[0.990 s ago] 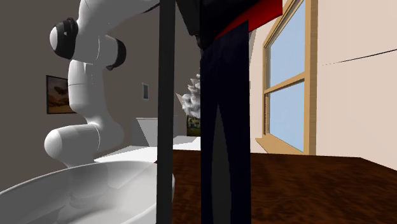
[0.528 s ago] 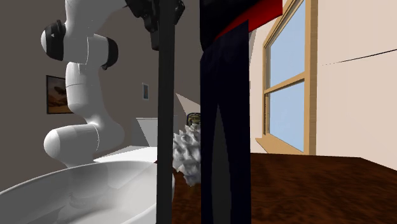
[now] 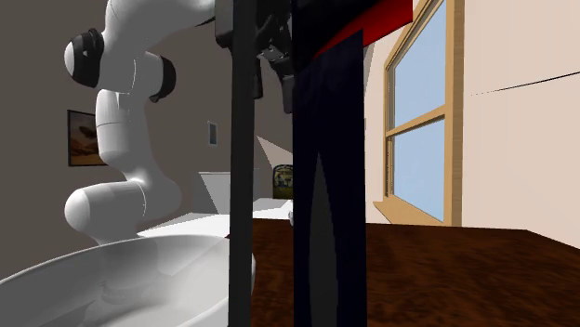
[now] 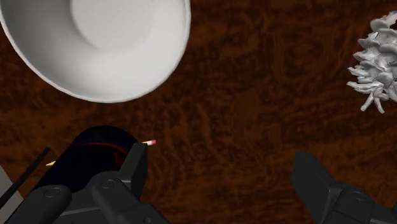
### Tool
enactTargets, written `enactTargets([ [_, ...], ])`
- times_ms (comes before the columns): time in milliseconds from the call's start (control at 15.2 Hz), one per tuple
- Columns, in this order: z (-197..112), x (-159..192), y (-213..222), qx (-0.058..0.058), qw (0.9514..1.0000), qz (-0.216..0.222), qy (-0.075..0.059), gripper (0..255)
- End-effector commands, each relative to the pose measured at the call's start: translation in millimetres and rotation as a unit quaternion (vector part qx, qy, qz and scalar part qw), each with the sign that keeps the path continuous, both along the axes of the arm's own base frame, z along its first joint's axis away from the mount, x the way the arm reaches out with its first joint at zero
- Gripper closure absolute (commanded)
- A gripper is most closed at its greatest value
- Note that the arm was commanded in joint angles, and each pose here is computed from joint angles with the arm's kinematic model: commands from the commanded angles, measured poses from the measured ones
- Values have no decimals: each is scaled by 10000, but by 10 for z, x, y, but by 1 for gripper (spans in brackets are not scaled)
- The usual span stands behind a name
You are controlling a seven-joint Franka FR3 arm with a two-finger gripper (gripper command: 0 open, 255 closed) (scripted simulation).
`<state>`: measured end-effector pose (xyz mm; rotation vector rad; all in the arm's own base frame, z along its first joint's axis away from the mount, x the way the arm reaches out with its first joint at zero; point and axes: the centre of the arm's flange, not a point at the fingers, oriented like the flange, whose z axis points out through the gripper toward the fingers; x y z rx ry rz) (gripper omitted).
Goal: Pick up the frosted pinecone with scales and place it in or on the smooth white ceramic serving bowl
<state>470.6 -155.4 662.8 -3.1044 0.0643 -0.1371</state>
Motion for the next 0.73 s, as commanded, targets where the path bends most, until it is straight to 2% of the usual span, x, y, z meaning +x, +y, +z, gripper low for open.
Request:
enactTargets([
  [0, -173, 138, 124, -87, 9995, 288, 13, 0],
  [264, -560, 380, 436, -253, 9960, 852, 51, 0],
  [660, -838, 409, 447, -260, 9958, 873, 52, 0],
])
